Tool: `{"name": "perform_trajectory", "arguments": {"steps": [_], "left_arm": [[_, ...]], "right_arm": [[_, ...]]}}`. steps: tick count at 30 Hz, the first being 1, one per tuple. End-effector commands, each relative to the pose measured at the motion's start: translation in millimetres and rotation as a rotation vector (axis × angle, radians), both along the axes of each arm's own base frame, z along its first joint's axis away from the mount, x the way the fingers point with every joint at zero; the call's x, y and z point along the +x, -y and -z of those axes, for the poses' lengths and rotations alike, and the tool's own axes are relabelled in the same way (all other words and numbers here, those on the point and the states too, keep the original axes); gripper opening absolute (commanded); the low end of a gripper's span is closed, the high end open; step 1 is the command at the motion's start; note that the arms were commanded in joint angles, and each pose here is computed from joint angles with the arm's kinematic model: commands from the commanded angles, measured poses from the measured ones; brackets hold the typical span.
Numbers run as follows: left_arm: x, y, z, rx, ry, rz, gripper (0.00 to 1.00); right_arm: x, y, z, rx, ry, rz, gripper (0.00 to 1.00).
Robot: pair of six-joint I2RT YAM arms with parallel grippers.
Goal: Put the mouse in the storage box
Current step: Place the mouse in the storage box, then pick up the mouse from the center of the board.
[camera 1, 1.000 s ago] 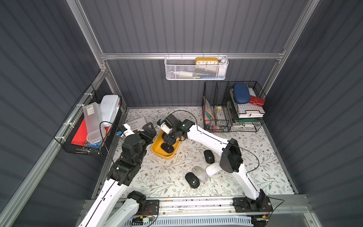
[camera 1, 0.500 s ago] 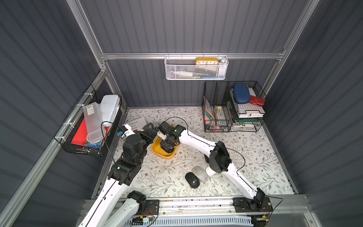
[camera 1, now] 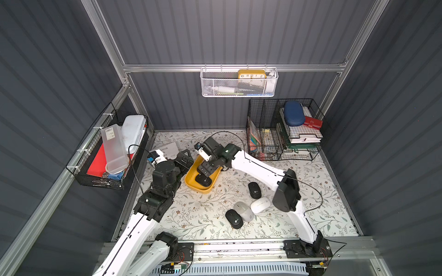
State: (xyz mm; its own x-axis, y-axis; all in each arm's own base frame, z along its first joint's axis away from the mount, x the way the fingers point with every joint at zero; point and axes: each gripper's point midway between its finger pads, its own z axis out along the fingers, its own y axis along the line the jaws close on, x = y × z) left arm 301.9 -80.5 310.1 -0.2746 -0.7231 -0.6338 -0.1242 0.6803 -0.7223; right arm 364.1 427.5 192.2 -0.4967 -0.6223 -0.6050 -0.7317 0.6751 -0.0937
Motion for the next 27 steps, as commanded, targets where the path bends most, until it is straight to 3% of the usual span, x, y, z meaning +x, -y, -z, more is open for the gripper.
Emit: {"name": "perform_trajectory", "arguments": {"steps": [1,4,8,11,14,20,27], "left_arm": [[10,15,-15,0.006,0.002,0.068,0.99],[27,50,2,-0.051,-0.084,0.188,0.99],[30,147,58,-0.133,-0.263,0.442,0.99],[23,222,105,-0.063,-0.419,0.583,0.99],[17,268,152,0.036,-0.554,0.649,0.99],[18,317,213,0.148,-0.689,0.718,0.98],[18,336,268,0.249,-0.806,0.738,0.94]], "right_arm": [[4,55,-40,0.083,0.041,0.173,0.93],[-4,118,-44,0.123,0.050,0.333,0.93],[-21,211,-40,0.144,0.051,0.590,0.94],[-42,268,-28,0.143,0.040,0.751,0.94],[-63,314,-19,0.098,0.065,0.887,0.94],[-95,367,-14,0.094,0.119,1.066,0.94],[-110,382,-17,0.158,0.156,1.114,0.94]]}}
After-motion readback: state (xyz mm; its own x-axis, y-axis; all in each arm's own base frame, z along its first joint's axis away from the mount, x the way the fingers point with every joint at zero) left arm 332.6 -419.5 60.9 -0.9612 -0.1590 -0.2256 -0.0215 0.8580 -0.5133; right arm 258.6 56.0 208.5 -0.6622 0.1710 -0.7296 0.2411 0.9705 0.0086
